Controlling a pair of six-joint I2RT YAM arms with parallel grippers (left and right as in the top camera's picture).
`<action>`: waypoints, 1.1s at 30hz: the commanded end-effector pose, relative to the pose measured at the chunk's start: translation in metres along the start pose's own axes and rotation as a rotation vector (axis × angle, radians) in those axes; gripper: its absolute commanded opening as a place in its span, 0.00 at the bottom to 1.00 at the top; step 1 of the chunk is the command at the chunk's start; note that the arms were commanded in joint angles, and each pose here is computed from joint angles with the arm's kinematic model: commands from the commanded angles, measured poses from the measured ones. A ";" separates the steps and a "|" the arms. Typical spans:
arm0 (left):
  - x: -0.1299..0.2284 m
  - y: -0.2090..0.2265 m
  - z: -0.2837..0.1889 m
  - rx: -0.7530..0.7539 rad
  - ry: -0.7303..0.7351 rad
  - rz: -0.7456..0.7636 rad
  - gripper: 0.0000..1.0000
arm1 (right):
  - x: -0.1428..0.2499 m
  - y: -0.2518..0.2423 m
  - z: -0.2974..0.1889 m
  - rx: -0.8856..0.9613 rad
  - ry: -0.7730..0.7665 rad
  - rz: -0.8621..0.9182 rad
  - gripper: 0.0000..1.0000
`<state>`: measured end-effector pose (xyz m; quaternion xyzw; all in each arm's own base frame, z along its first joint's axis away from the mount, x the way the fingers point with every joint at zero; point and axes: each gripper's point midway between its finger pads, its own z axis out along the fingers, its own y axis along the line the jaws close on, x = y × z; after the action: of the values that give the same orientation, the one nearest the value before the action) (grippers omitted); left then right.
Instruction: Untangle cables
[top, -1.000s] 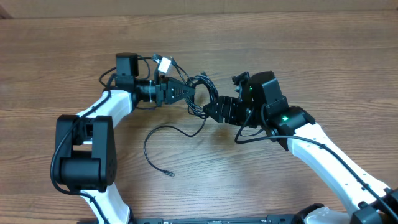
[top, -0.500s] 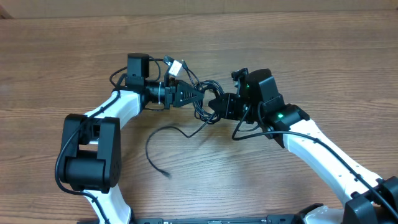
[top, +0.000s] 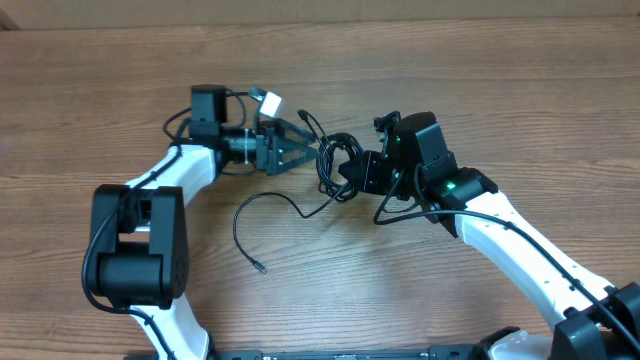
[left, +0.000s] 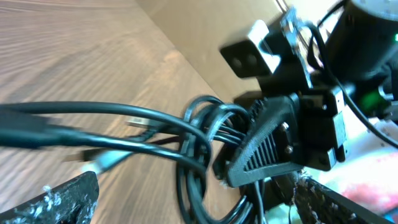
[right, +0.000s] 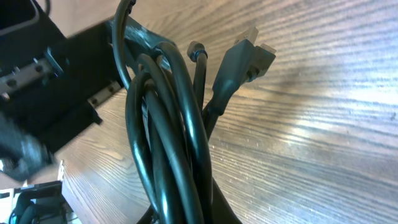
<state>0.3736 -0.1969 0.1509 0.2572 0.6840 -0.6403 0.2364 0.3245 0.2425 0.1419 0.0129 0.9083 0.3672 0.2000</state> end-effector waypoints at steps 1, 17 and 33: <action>-0.005 0.010 -0.013 -0.053 -0.027 -0.035 1.00 | 0.003 0.007 0.000 -0.018 0.016 -0.008 0.04; -0.005 0.011 -0.013 -0.053 -0.028 -0.038 0.93 | 0.043 0.030 0.012 -0.028 0.118 -0.070 0.04; 0.001 0.049 -0.020 -0.280 -0.042 -0.209 1.00 | 0.041 0.014 0.013 0.071 0.083 -0.037 0.04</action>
<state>0.3907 -0.1804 0.1346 0.1903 0.7354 -0.6099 0.2259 0.2767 0.2733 0.1260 -0.0339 0.9254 0.3500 0.1417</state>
